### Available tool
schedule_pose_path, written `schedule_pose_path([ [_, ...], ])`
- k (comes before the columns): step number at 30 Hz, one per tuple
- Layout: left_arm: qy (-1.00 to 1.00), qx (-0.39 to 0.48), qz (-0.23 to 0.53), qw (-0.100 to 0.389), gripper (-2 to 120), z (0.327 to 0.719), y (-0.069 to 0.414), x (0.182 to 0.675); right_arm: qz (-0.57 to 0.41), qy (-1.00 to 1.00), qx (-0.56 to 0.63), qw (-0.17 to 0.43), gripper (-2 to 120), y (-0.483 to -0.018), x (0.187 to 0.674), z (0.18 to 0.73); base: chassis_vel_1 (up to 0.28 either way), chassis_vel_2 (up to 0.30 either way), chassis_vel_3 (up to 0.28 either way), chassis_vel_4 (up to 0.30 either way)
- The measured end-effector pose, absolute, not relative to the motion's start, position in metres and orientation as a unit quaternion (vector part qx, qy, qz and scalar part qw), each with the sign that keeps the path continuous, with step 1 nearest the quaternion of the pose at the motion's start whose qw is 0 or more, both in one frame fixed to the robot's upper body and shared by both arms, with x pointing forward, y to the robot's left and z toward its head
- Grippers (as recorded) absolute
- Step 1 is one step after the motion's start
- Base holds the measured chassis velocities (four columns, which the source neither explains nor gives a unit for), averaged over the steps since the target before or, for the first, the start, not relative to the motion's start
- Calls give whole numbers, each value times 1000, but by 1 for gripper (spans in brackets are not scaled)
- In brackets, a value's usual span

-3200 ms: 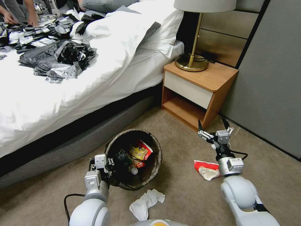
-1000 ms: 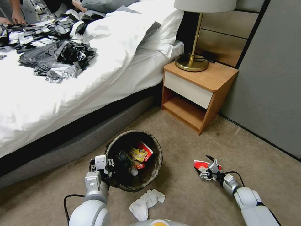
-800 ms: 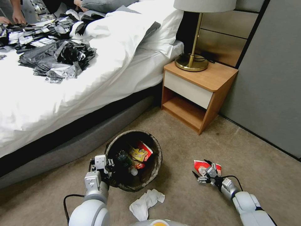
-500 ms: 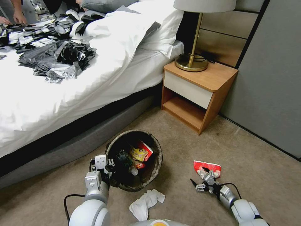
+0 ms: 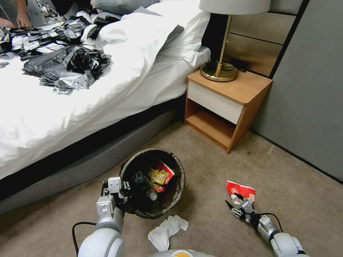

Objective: Pick up the trash bin, then pick up the garbage from the floor and place it into the trash bin.

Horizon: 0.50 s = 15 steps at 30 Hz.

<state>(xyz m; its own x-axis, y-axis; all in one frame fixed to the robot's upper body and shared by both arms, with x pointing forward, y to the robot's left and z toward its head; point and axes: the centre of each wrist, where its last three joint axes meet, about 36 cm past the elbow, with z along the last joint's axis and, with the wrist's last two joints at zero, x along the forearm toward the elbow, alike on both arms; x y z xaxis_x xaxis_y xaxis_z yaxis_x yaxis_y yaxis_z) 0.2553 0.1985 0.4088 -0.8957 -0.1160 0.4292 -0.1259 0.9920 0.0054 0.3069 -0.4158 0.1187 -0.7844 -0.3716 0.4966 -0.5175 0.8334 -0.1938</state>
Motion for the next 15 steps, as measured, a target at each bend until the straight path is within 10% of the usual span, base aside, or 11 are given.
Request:
schedule_pose_path([
  [15,-974,61,10,219,0,408,199,259,159,-934,239,214,0,-414,318,120,0,0,0,0],
])
